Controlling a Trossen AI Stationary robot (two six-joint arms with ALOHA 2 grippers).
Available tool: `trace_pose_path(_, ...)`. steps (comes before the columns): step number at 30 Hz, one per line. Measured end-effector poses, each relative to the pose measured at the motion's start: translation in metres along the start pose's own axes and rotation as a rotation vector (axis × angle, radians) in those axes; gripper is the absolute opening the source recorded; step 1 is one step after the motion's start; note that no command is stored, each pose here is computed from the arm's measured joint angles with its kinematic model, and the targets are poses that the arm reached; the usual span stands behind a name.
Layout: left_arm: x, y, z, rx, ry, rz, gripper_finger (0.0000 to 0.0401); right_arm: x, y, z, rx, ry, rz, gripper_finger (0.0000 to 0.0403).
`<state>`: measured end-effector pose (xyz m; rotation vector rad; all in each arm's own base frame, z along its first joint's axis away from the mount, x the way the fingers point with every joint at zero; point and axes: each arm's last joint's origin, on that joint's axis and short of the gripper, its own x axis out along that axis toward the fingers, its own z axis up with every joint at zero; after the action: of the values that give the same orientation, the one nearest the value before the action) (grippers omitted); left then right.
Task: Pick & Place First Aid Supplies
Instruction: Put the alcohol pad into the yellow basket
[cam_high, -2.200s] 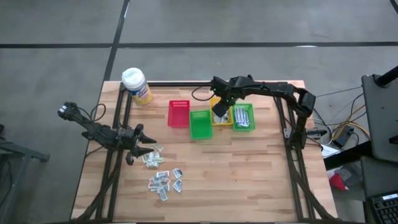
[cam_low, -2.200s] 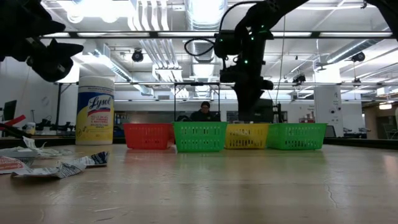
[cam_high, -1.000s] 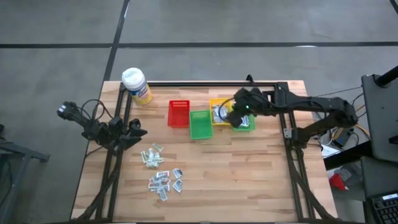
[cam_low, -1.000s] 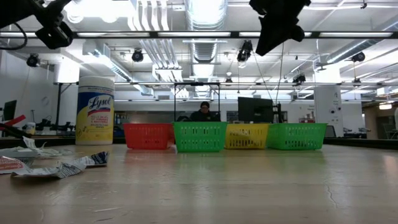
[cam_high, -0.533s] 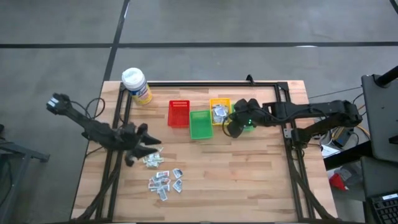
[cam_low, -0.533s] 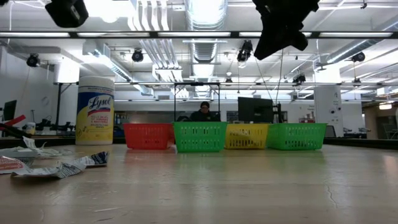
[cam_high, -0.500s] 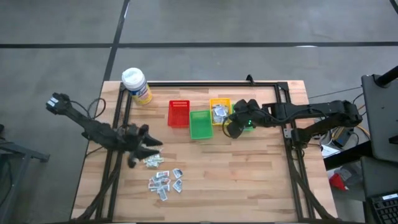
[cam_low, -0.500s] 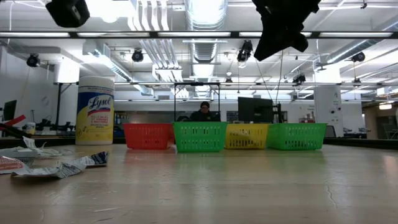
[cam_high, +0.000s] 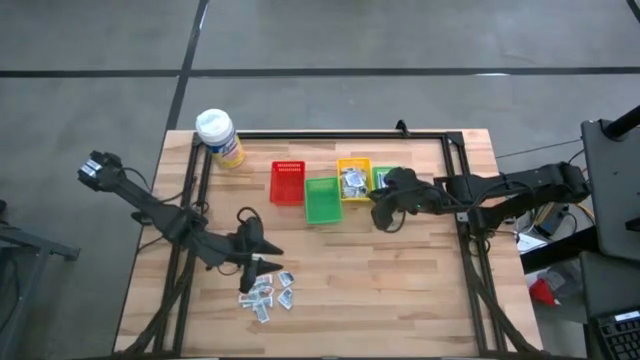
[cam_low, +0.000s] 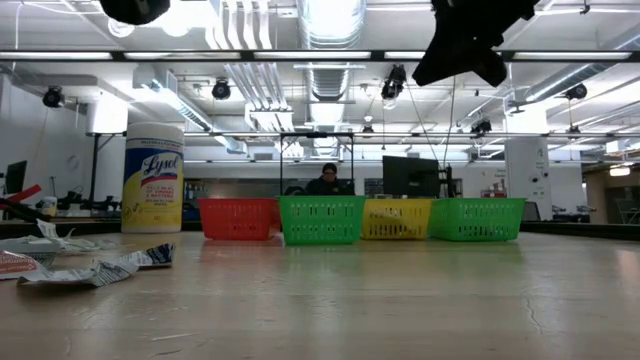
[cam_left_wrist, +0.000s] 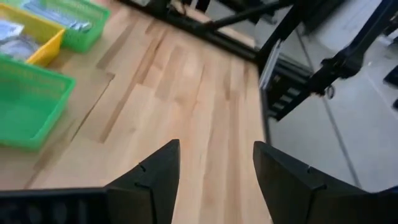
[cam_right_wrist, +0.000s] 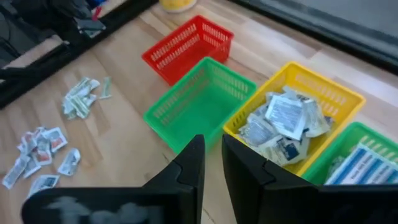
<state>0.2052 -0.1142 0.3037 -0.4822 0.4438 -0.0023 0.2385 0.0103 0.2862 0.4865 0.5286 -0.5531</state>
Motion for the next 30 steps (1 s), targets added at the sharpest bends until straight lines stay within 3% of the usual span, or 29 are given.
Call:
trace_pose_path(8, 0.018, -0.005, -0.006, 0.000, 0.018, 0.019, 0.0197, -0.010, 0.002, 0.001, -0.007, -0.048, 0.013, 0.0052)
trace_pose_path(14, 0.035, -0.007, -0.019, -0.016, 0.140, -0.012, 0.0197, -0.009, 0.003, 0.001, -0.009, -0.045, 0.015, 0.0052)
trace_pose_path(22, 0.067, -0.004, -0.045, -0.047, 0.266, 0.050, 0.0197, -0.009, 0.003, 0.000, -0.011, -0.038, 0.018, 0.0052)
trace_pose_path(30, 0.087, 0.005, -0.067, 0.084, 0.410, 0.170, 0.0197, -0.009, 0.003, 0.000, -0.017, -0.035, 0.019, 0.0052)
